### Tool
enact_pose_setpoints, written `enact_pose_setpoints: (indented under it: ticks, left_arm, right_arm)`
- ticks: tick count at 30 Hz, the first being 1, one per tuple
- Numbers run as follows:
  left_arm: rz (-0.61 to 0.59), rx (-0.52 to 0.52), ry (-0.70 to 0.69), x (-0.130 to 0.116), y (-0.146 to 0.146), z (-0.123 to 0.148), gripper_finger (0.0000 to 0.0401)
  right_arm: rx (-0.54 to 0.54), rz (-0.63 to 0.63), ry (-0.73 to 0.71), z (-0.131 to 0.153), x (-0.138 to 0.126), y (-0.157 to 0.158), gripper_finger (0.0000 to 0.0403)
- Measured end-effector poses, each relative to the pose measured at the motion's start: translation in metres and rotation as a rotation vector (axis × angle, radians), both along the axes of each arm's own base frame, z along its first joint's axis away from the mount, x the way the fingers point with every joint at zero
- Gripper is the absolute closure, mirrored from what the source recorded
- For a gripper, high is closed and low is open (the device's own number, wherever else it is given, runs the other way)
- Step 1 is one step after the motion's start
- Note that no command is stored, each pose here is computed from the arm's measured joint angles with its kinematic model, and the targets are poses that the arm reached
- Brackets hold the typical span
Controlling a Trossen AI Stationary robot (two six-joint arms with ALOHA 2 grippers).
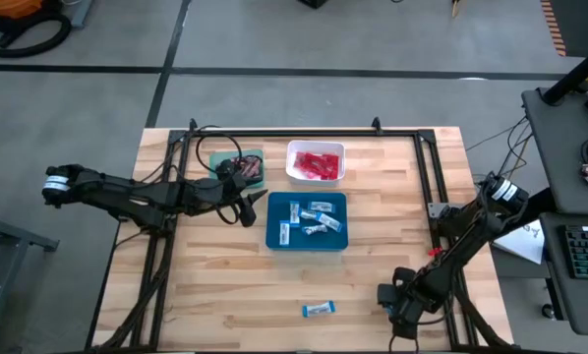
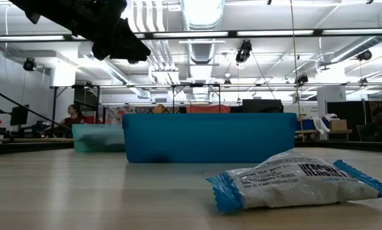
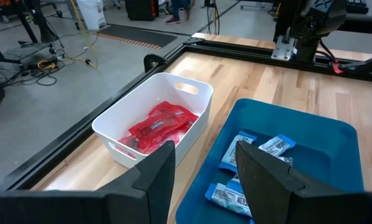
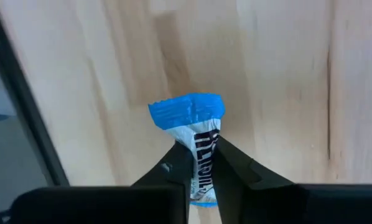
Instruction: Sort candy
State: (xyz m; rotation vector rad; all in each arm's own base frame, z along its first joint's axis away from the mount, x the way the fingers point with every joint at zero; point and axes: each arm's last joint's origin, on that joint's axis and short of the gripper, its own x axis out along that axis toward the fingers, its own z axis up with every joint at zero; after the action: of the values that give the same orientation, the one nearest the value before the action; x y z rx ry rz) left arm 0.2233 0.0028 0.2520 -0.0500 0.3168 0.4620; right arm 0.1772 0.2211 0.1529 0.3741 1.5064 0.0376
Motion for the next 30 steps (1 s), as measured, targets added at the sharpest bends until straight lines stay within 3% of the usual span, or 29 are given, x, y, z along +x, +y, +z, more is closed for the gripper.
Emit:
enact_pose_setpoints:
  ticks: [11, 20, 30]
  left_arm:
    - [0.000, -0.001, -0.005, 0.000, 0.000, 0.000, 0.0248]
    - [-0.002, -0.001, -0.007, 0.000, 0.000, 0.001, 0.0248]
    - [-0.003, -0.002, -0.008, 0.000, 0.000, 0.001, 0.0248]
  right_arm:
    - [-0.113, 0.068, -0.304, 0.032, 0.028, 0.007, 0.0371]
    - [-0.373, 0.207, -0.599, 0.068, 0.065, -0.003, 0.0372]
    - [-0.586, 0.342, -0.752, 0.089, 0.108, -0.034, 0.0374]
